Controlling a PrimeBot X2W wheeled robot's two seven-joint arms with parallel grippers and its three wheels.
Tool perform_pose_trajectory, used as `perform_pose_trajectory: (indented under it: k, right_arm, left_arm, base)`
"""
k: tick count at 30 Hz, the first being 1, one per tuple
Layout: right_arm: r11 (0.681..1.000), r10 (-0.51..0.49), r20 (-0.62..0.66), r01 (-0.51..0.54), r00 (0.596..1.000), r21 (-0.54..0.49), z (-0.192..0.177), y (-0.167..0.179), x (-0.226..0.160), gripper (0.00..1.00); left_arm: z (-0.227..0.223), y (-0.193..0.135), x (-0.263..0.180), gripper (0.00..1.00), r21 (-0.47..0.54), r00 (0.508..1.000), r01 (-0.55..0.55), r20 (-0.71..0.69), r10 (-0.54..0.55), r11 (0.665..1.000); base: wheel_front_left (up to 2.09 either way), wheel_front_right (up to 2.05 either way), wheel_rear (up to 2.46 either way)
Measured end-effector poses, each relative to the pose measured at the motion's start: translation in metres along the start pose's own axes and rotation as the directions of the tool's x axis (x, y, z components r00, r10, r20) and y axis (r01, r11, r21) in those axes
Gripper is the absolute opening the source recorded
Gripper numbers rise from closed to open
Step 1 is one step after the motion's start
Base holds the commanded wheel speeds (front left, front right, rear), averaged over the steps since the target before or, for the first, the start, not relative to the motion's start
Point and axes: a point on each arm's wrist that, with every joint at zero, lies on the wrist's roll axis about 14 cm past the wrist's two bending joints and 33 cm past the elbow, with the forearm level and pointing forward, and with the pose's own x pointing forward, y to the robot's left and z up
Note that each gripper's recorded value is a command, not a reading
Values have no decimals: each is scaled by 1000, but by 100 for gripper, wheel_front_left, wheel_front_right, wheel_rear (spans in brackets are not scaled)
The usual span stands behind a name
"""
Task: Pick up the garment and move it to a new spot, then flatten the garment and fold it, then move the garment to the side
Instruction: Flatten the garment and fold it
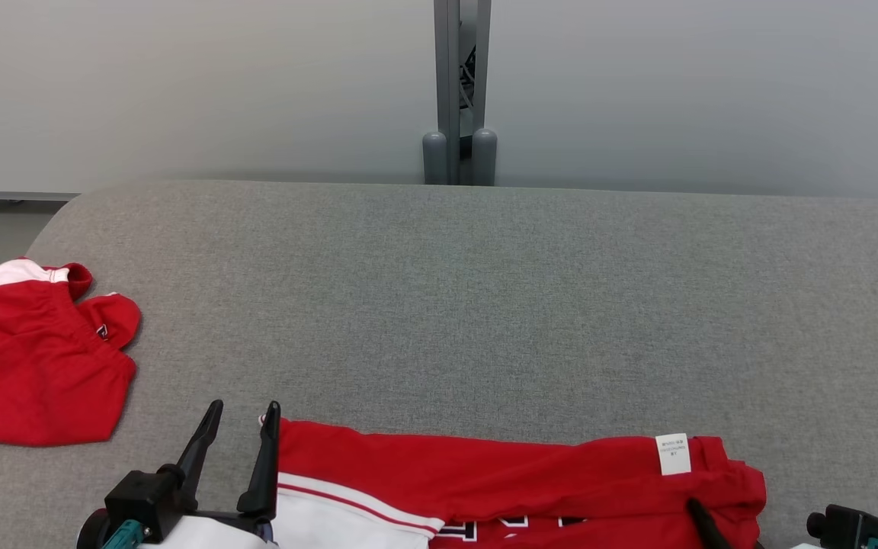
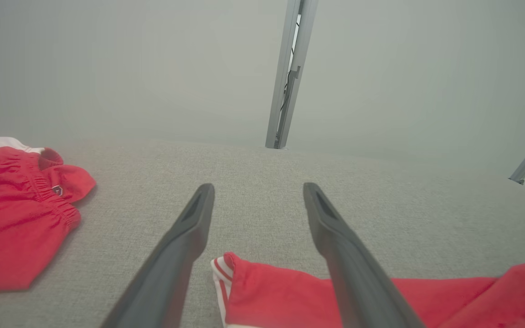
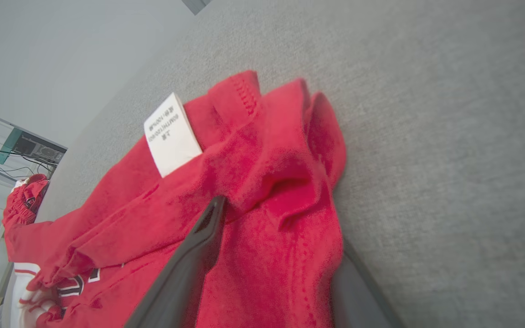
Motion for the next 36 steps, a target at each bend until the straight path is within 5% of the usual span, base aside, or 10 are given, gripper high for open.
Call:
perform_pose_trajectory:
  k: [2, 14, 36]
  right_arm:
    - [1000, 4, -5, -4, 1000, 6, -1, 2, 1, 1]
    - [1000, 6, 27, -6, 1000, 0, 13, 3, 4, 0]
    - [973, -85, 190, 123, 978, -194, 127, -51, 8, 0]
  left_arm:
    - [0, 1, -1, 100, 0, 1000, -2, 2, 2, 1000]
    - [1, 2, -2, 100, -5, 1000, -9, 5, 9, 1000]
    - [1, 10, -3, 100, -51, 999, -38, 7, 39, 998]
  base:
    - [0, 0, 0]
    - [0, 0, 0]
    - [0, 0, 0]
